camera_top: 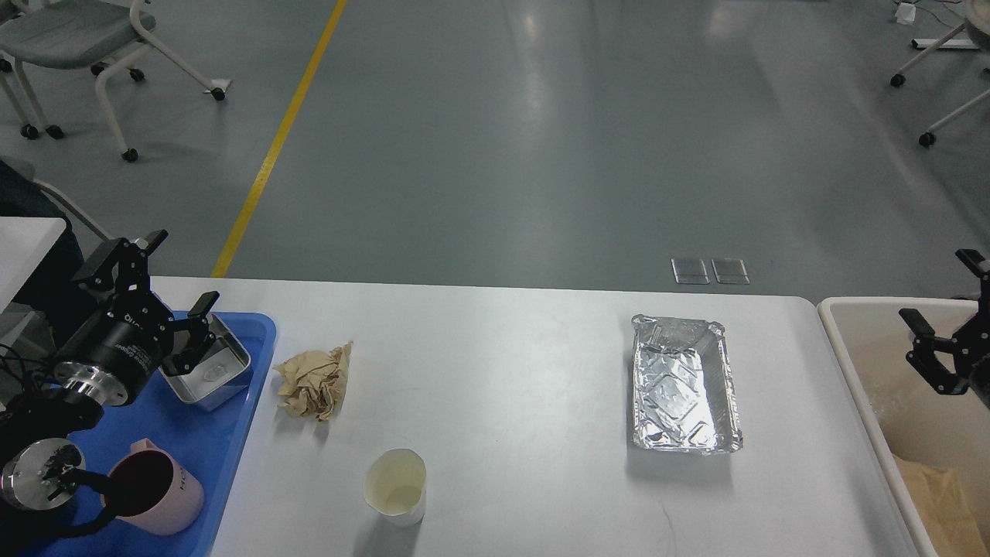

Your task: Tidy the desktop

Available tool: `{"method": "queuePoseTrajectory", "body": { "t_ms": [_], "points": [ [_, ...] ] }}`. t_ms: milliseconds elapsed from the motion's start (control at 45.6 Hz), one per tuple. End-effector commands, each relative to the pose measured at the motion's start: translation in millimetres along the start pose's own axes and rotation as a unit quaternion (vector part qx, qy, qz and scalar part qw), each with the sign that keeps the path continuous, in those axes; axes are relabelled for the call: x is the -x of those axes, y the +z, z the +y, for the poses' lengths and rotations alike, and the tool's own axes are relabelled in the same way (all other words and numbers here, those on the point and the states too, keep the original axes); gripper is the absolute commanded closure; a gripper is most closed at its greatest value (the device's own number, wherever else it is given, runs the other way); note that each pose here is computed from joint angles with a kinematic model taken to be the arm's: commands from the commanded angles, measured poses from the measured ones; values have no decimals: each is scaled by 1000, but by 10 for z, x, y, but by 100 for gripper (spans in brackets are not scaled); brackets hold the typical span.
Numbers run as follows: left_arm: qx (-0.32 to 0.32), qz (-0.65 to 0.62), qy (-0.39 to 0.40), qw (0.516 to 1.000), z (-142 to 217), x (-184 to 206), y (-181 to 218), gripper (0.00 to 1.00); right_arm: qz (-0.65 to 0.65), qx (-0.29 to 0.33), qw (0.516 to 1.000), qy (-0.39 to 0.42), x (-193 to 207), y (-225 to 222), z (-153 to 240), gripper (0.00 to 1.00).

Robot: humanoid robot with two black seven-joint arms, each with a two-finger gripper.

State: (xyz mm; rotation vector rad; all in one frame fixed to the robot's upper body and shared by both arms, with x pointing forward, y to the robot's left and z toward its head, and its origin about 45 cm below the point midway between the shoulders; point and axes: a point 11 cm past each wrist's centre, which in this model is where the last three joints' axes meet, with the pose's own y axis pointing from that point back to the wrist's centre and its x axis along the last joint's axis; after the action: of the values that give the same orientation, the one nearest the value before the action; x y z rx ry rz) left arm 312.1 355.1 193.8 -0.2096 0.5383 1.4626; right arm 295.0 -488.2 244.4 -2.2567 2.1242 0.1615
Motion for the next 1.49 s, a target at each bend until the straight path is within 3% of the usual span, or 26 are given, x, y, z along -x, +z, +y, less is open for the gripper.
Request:
{"method": "queuePoseTrajectory", "body": {
  "t_ms": [0,197,526,613,767,1030,1468],
  "points": [
    [21,35,4,999,74,-103,15,3,70,6,997,-7,-65,-201,-39,0],
    [49,68,-5,996,127,-140,57,3,205,-33,977,-39,72,-725,-142,0],
    [76,98,25,992,293,-348,55,3,401,22,912,-85,81,-1094,-25,0],
    [76,95,36,992,300,-419,50,3,457,1,882,-111,156,-1260,-20,0],
    [82,98,42,991,278,-448,32,3,545,29,829,-123,123,-1450,-18,0],
    [105,109,35,988,266,-421,34,3,618,132,758,-163,-4,-1426,72,0],
    [105,115,15,988,258,-446,5,3,733,150,639,-180,21,-1328,80,0]
  ]
}}
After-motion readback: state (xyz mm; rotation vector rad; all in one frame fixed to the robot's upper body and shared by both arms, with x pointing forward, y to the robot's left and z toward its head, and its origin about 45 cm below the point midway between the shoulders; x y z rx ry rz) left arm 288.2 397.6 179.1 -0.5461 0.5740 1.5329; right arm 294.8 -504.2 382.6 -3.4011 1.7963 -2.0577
